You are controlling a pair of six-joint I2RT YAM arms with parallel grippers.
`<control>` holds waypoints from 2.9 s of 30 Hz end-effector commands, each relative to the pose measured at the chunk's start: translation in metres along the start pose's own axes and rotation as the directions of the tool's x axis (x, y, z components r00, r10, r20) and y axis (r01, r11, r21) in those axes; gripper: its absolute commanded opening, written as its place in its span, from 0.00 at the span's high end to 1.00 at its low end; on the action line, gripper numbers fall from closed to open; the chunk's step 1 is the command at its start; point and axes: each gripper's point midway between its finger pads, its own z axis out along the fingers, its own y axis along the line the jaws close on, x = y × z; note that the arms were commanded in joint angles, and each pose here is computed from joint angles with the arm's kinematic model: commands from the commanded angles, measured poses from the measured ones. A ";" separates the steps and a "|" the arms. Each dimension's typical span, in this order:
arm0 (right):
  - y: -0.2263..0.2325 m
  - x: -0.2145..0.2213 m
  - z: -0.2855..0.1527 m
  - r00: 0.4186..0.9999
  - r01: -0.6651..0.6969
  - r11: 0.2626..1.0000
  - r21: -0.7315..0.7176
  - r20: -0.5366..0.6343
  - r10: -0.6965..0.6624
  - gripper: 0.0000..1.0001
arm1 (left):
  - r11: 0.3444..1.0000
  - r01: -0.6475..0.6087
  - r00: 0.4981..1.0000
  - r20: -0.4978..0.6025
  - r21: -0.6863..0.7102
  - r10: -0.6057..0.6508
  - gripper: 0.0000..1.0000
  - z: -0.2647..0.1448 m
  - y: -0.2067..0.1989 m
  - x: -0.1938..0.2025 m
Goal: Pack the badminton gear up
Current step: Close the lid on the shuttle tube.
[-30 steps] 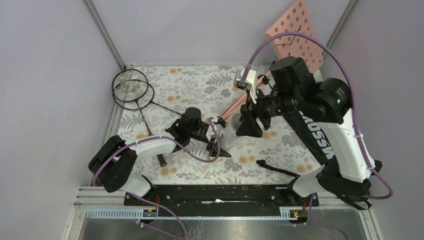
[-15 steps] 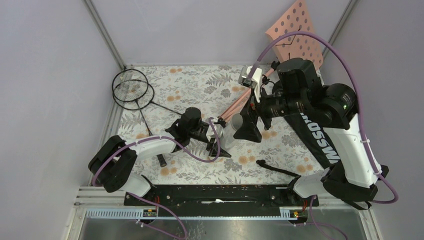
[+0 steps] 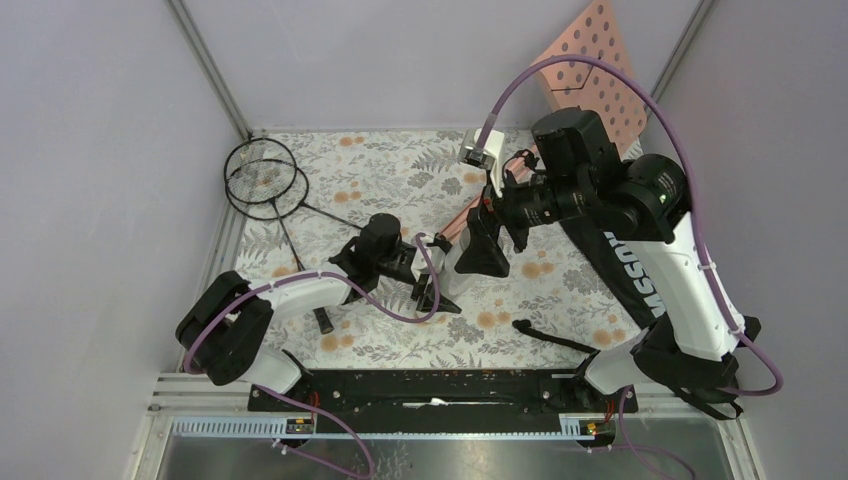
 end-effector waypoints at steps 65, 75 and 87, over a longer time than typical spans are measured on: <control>-0.012 -0.009 0.003 0.995 0.077 0.994 0.073 0.057 -0.081 0.00 | 0.999 -0.012 1.000 0.002 0.049 0.012 0.36 0.003 -0.006 -0.004; -0.040 -0.027 -0.024 0.946 0.037 0.947 0.318 0.294 -0.136 0.00 | 0.999 -0.005 1.000 -0.002 0.040 0.005 0.36 0.003 -0.004 -0.004; -0.009 -0.021 -0.034 0.938 -0.076 0.979 0.189 0.347 0.006 0.15 | 0.992 0.038 0.999 -0.025 -0.118 -0.041 0.36 0.001 0.023 -0.001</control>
